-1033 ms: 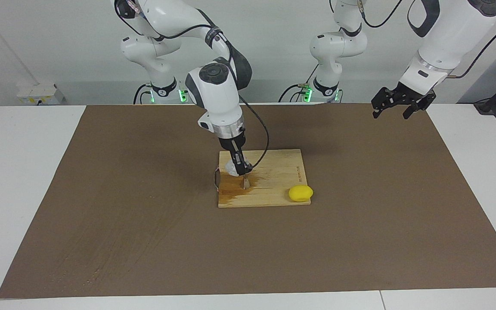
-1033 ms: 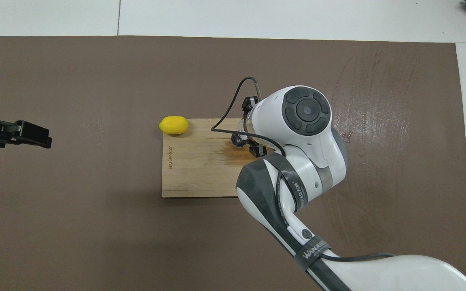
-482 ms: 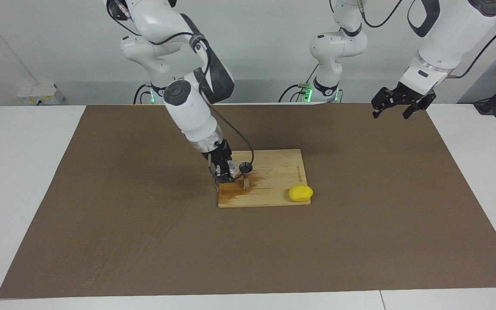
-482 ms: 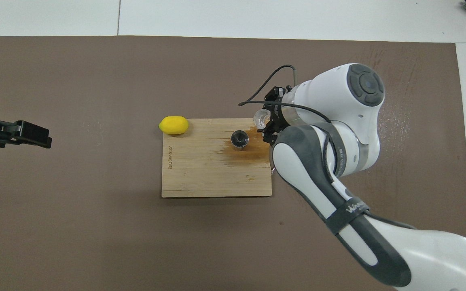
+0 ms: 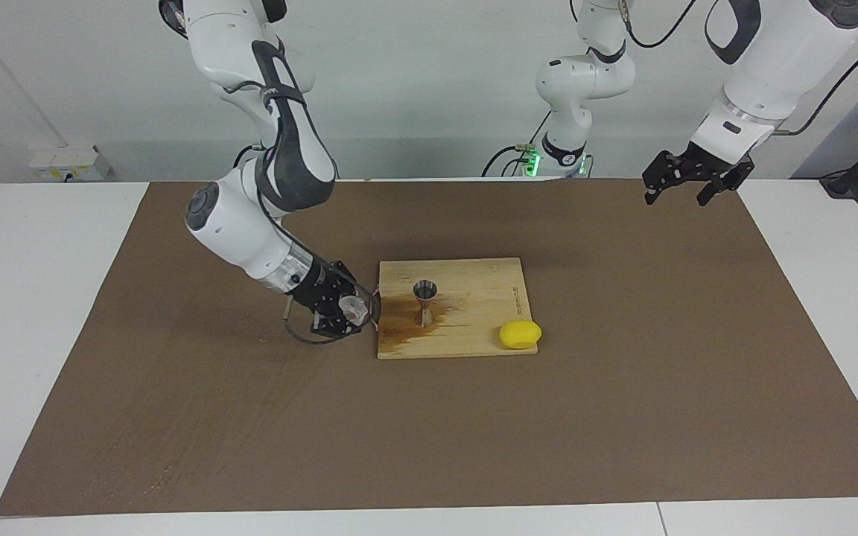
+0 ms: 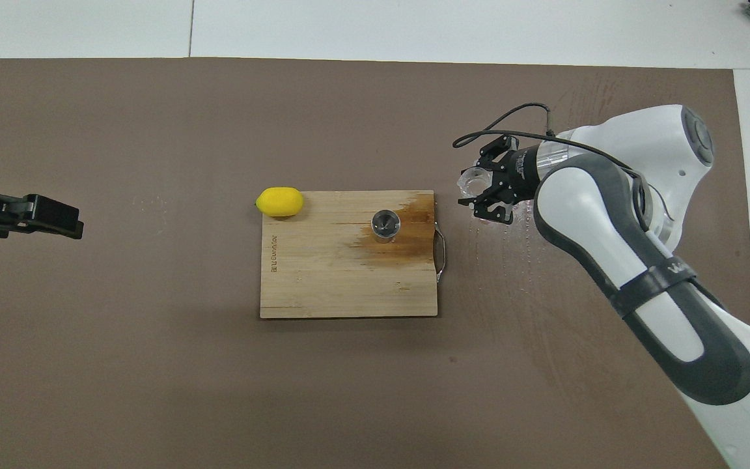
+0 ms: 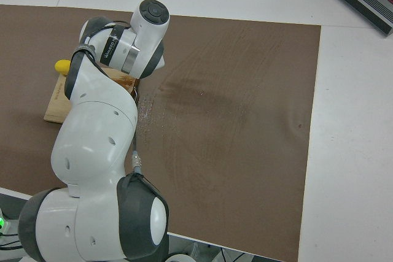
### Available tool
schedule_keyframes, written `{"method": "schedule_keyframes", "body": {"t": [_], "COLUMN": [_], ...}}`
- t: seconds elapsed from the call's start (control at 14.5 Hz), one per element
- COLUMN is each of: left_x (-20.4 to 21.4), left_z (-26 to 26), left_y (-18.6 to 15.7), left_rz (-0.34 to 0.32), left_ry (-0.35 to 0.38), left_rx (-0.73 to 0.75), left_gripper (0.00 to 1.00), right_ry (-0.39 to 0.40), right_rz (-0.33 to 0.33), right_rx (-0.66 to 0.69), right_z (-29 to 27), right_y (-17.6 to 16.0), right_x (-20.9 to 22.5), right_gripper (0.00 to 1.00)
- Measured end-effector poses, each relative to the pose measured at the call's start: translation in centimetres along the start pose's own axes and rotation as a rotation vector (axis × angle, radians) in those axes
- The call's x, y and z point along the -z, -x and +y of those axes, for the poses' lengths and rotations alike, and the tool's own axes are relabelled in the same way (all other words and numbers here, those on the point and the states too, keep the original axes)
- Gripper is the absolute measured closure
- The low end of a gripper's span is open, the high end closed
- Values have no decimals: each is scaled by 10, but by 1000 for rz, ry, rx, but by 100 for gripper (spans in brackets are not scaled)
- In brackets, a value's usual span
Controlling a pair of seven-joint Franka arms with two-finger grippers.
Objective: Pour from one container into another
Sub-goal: 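Carry the clear cup with the right gripper back to its starting spot, then lower the clear cup onto the table and open the right gripper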
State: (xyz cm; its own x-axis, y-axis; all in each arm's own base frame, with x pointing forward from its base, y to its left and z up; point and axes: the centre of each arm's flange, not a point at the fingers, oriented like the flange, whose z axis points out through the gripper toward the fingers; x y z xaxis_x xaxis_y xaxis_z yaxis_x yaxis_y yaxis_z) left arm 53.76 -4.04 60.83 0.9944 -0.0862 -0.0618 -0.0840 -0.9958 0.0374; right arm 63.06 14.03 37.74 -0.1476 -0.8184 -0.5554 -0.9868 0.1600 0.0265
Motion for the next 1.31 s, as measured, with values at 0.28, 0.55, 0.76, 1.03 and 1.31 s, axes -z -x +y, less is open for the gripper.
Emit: {"method": "schedule_keyframes", "body": {"t": [0.28,0.55,0.76,1.03,1.31], "left_x": [0,0,0,0,0], "left_z": [0,0,0,0,0], "left_y": [0,0,0,0,0], "left_rz": [0,0,0,0,0], "left_ry": [0,0,0,0,0], "left_rx": [0,0,0,0,0], "left_gripper": [0,0,0,0,0], "right_ry": [-12,-1,28,42,50], "right_rz": [-60,-87,-111,-155,-184], "right_rx": [-43,-22,27,74,104], "right_z": [-4,-4,-2,0,3], "right_y": [-53,-124,-186,-236,-251], "right_x": [9,20,22,18,21], "right_gripper": [50,50,50,50,50]}}
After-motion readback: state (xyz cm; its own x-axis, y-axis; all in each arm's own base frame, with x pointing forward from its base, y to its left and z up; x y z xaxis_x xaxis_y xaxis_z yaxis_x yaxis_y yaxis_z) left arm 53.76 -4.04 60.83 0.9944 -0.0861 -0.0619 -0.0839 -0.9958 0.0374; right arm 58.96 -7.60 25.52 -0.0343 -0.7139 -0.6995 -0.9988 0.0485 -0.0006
